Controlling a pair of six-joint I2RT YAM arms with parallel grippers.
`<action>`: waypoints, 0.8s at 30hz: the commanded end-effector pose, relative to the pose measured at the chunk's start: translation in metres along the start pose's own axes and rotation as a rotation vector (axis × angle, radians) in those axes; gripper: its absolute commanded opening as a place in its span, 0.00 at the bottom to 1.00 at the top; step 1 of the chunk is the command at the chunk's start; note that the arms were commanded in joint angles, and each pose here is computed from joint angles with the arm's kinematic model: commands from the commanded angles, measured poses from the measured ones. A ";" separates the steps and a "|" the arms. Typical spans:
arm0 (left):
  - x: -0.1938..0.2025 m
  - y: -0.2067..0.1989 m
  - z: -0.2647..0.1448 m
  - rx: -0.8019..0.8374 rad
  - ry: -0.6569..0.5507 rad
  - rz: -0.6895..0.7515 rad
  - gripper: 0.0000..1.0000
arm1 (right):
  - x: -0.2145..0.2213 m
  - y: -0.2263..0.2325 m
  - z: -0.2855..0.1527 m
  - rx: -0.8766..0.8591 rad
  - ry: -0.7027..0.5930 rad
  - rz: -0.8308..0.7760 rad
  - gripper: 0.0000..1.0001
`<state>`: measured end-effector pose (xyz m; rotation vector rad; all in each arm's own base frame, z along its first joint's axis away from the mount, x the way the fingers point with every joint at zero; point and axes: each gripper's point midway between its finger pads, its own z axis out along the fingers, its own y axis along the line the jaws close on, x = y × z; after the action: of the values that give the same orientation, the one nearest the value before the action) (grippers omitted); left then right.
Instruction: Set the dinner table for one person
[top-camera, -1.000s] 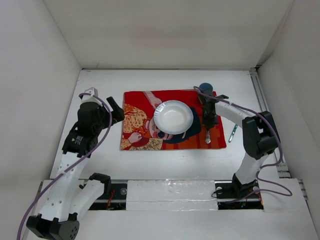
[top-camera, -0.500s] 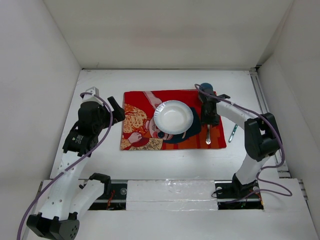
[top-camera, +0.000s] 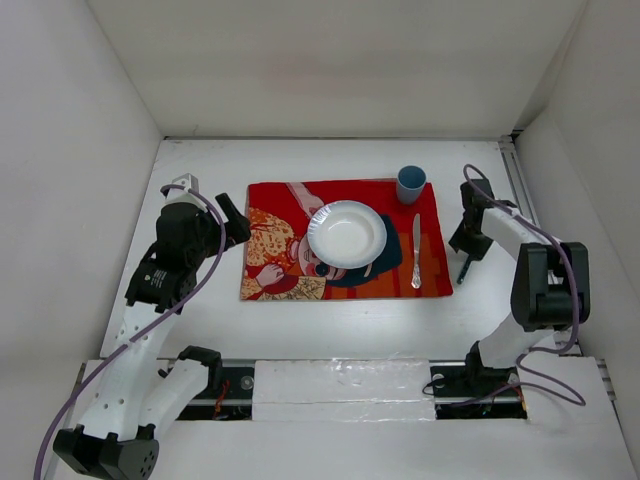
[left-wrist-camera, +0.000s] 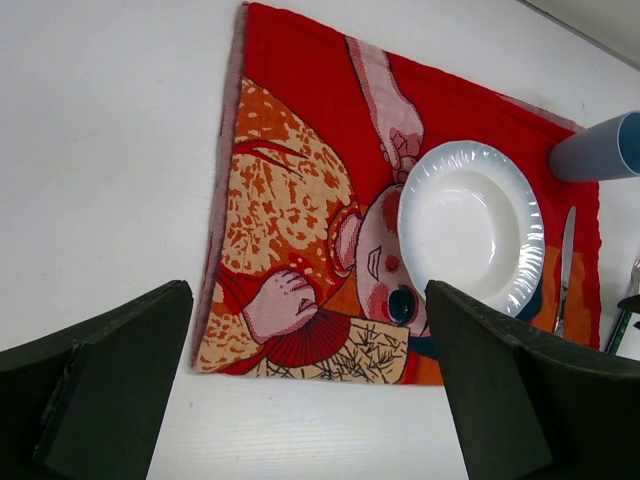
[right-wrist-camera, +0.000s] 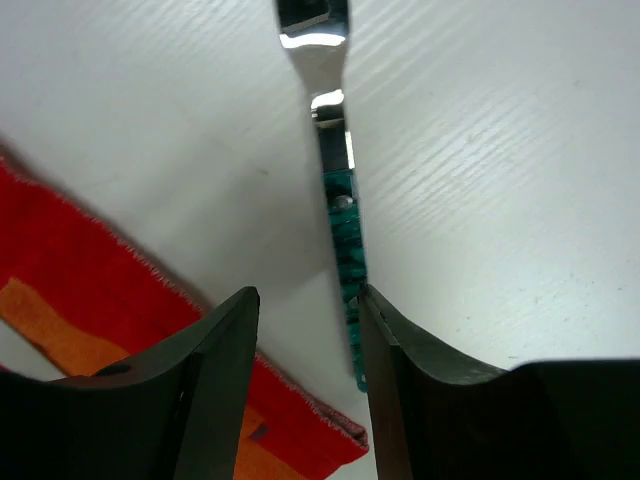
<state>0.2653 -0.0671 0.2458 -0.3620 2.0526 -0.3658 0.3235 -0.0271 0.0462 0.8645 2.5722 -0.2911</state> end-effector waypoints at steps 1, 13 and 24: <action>-0.011 -0.009 -0.003 0.036 -0.037 0.011 1.00 | -0.021 0.000 -0.001 -0.037 -0.063 0.091 0.50; -0.011 -0.009 -0.003 0.036 -0.037 0.011 1.00 | -0.008 -0.016 0.035 0.034 0.011 0.087 0.49; -0.011 -0.009 -0.003 0.036 -0.037 0.011 1.00 | -0.005 -0.004 0.041 -0.075 0.068 0.082 0.00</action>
<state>0.2652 -0.0674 0.2458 -0.3607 2.0531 -0.3671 0.3338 -0.0492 0.0216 0.9723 2.5655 -0.1969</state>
